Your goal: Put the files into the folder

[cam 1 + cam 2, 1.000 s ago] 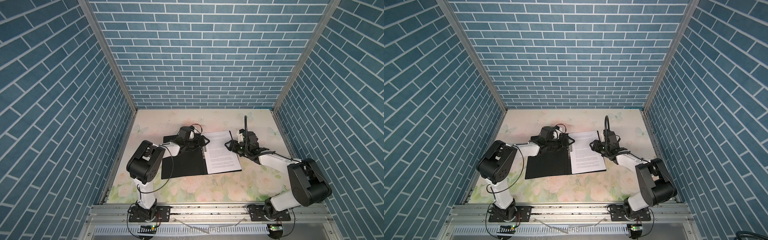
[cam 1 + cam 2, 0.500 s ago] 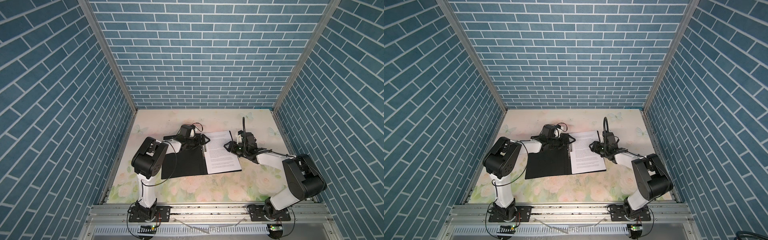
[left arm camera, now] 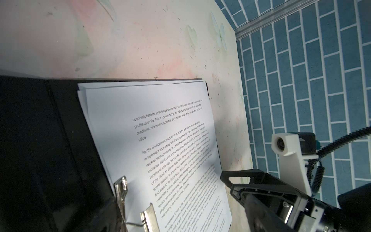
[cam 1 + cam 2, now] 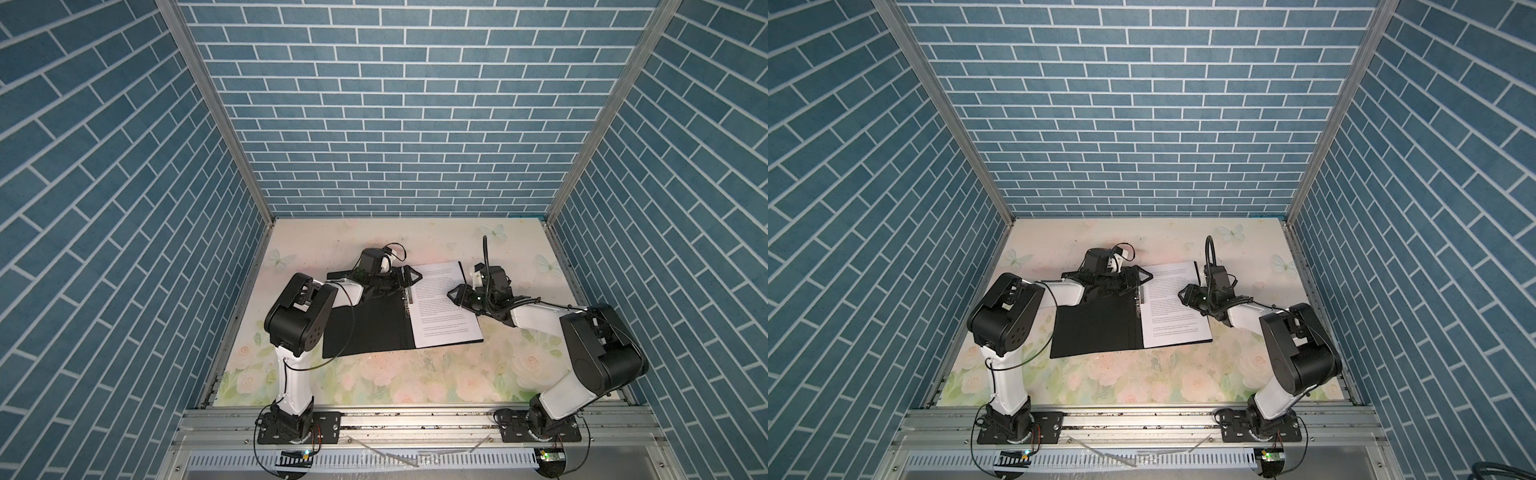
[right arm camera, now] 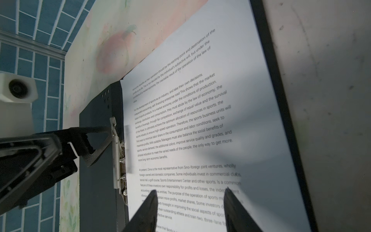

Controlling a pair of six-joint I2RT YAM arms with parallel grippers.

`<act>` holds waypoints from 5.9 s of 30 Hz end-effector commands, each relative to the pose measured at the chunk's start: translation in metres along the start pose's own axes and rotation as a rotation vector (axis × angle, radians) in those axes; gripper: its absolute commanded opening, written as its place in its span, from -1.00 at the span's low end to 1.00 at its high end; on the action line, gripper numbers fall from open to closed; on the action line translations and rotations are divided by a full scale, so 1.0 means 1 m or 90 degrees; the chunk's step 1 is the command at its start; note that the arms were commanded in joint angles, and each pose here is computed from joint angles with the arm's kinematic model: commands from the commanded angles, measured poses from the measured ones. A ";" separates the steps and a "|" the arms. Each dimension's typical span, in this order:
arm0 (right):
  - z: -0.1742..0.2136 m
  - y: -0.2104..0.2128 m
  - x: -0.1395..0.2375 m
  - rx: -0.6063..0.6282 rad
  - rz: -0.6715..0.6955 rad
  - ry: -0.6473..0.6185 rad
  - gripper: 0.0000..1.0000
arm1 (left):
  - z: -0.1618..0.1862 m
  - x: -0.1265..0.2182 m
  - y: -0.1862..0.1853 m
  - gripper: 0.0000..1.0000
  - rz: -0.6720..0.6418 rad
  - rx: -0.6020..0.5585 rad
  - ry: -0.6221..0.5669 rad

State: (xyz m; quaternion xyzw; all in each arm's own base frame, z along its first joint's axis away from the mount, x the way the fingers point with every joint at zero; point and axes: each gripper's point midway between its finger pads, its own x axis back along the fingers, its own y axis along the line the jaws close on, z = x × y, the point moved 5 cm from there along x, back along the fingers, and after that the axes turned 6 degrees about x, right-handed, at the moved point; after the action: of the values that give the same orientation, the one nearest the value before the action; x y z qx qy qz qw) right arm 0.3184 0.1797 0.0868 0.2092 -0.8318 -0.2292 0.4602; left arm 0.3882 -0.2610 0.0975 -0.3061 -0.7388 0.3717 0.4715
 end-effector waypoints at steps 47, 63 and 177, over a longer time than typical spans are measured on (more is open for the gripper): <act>-0.011 0.048 0.001 -0.058 -0.037 0.038 -0.07 | 0.023 0.038 -0.001 0.55 -0.077 -0.012 0.002; -0.011 0.081 -0.007 -0.095 -0.078 0.076 -0.30 | 0.033 0.018 0.032 -0.29 -0.132 0.032 0.052; 0.021 0.149 -0.064 -0.232 -0.144 0.199 -0.70 | 0.036 -0.001 0.068 -0.82 -0.182 0.086 0.032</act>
State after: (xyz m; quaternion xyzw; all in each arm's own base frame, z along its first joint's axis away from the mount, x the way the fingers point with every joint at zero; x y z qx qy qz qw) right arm 0.3056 0.3277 0.1101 0.2404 -0.6757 -0.3733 0.5885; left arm 0.3717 -0.2419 0.0580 -0.2028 -0.7404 0.3574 0.5319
